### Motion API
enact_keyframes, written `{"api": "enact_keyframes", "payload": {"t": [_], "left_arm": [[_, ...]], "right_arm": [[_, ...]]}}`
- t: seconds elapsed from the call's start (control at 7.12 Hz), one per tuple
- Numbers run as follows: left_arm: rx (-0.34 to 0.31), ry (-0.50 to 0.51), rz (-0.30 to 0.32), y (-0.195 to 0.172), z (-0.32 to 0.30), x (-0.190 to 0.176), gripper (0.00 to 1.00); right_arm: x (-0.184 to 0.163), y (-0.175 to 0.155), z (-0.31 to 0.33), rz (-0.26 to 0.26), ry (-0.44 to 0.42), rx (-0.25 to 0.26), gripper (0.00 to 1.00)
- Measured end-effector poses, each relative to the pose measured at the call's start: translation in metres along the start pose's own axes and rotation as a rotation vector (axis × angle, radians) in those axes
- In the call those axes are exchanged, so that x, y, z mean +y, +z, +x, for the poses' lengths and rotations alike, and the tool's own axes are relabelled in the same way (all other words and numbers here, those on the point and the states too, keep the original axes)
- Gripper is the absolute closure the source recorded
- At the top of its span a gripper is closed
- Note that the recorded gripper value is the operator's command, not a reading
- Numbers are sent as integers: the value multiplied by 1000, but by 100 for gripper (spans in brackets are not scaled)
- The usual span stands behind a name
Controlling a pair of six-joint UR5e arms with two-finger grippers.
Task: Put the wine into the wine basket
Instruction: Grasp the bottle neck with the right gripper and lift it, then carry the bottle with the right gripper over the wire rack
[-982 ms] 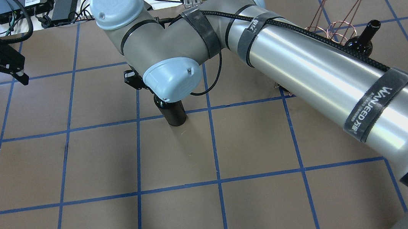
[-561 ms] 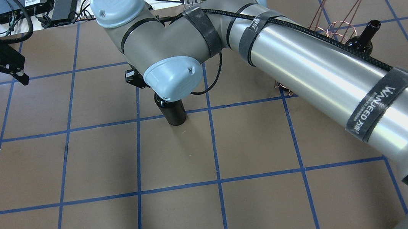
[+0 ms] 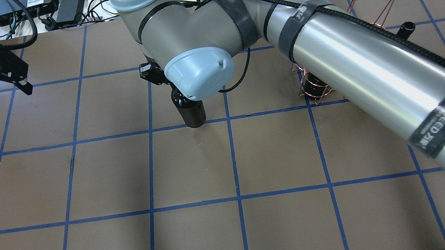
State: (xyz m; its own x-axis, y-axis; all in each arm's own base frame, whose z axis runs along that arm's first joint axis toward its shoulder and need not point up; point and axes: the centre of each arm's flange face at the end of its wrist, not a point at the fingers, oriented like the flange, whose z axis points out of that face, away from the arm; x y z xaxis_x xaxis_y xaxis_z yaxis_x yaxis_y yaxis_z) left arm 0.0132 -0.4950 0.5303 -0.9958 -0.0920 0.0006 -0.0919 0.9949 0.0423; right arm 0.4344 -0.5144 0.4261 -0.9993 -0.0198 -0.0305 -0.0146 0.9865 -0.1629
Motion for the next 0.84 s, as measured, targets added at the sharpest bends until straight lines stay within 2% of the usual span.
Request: {"api": "enact_keyframes", "payload": {"t": [0.28,0.56,0.84], "left_arm": [[0,0,-1,0,0,0,0],[1,0,-2,1,0,1,0],[2,0,-2,1,0,1,0]], "right_arm": [[-8,-49,65,-25,-11,22,89],[-3,-87,146,-107,-33,54,89],[-6,-108,235,-142,-72,69,89]]}}
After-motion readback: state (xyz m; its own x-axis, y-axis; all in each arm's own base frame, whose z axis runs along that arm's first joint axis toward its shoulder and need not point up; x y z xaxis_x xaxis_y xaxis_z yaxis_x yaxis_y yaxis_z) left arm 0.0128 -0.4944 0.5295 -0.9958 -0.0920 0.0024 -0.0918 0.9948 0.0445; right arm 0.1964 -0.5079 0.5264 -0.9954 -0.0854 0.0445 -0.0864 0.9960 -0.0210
